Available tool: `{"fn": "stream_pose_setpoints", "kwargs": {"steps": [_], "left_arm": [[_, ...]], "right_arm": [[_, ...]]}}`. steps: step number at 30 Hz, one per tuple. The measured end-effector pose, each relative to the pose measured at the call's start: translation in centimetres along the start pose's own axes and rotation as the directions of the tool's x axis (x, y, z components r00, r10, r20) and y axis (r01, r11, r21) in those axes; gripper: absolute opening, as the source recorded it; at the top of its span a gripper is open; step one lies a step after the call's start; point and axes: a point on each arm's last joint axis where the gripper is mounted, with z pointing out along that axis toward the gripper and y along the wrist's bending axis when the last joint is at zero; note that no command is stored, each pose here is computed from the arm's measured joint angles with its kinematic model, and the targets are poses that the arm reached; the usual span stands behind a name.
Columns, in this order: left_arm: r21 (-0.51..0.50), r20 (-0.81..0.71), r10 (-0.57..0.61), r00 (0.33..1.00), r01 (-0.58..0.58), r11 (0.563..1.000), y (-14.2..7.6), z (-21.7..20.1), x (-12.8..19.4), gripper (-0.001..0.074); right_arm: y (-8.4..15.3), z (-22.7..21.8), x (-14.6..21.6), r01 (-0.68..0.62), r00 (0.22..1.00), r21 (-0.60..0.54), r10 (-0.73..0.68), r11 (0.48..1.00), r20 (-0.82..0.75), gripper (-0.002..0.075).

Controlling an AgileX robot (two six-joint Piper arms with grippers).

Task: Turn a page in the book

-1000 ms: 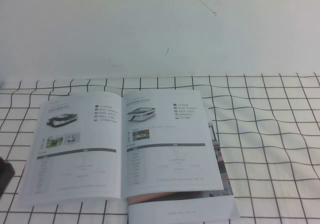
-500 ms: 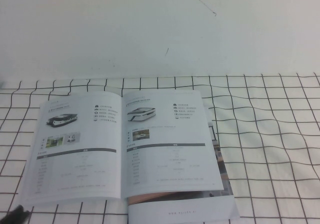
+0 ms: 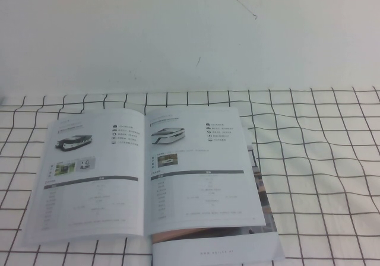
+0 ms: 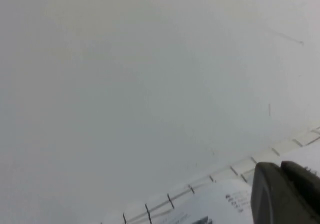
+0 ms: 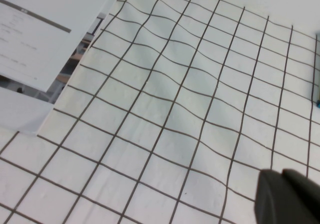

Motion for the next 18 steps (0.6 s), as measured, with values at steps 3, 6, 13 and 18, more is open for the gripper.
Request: {"fn": "stream_pose_setpoints", "kwargs": {"steps": [3,6,13,18], "left_arm": [[-0.045,-0.028,-0.090,0.996,0.089,0.995,-0.2,0.2,2.4,-0.0002],[-0.035,-0.072,-0.186,0.980,0.184,0.982,-0.5,0.2,3.2,-0.0002],[-0.032,-0.332,-0.294,0.896,0.301,0.953,-1.4,-0.3,5.5,-0.0002],[-0.057,-0.386,-0.306,0.870,0.309,0.949,-1.4,-0.5,6.1,-0.0002]], "right_arm": [[0.0,0.0,0.0,-0.001,1.000,-0.001,0.001,1.000,0.000,0.0001],[0.0,0.0,0.0,-0.003,1.000,-0.003,0.003,1.000,0.000,0.0001],[0.0,0.0,0.0,-0.003,1.000,-0.003,0.003,1.000,0.000,0.0001],[0.0,0.0,0.0,-0.003,1.000,-0.003,0.003,1.000,0.000,0.0001]]}}
